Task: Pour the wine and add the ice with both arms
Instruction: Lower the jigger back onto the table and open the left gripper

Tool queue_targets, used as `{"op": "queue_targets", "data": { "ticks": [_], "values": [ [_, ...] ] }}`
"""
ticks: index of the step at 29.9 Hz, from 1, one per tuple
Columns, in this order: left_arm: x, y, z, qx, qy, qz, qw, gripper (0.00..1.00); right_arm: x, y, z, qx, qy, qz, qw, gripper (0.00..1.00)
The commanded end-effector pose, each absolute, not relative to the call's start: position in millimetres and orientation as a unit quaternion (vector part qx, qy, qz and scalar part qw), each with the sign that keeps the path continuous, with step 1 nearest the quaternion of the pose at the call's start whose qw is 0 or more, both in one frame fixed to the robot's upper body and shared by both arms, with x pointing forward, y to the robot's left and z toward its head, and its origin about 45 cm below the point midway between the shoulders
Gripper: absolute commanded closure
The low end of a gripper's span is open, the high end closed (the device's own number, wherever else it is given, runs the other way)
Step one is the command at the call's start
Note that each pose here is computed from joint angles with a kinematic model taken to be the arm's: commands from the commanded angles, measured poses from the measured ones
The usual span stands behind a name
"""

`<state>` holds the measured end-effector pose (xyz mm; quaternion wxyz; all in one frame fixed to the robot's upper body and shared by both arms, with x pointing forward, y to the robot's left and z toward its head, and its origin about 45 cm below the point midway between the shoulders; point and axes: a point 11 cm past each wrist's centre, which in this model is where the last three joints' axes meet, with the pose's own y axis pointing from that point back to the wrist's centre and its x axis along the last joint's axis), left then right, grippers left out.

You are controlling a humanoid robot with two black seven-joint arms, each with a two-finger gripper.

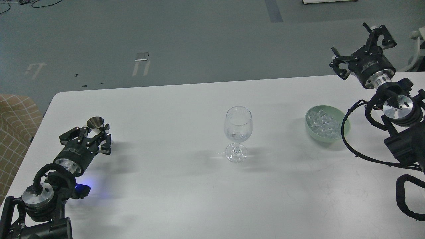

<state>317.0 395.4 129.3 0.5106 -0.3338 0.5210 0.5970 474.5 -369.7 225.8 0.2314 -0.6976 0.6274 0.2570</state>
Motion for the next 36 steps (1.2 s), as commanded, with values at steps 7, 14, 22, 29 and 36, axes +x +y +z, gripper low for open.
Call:
{"op": "queue_targets", "data": {
  "ticks": [7, 14, 22, 29, 36],
  "values": [
    [316, 397, 129, -0.332, 0.52, 0.599, 0.51, 0.49, 472, -370, 222, -0.697, 0.628, 0.259, 0.23, 0.0],
    [317, 397, 132, -0.334, 0.517, 0.598, 0.514, 0.3, 472, -369, 222, -0.697, 0.627, 0.26, 0.23, 0.0],
    [318, 403, 139, -0.333, 0.508, 0.601, 0.519, 0.03, 472, -374, 224, -0.697, 0.63, 0.256, 0.229, 0.0],
    [322, 404, 151, -0.335, 0.494, 0.598, 0.535, 0.02, 471, -380, 226, -0.697, 0.632, 0.251, 0.227, 0.0],
    [328, 404, 177, -0.34, 0.461, 0.588, 0.571, 0.02, 471, -380, 227, -0.697, 0.632, 0.25, 0.228, 0.0]
  ]
}}
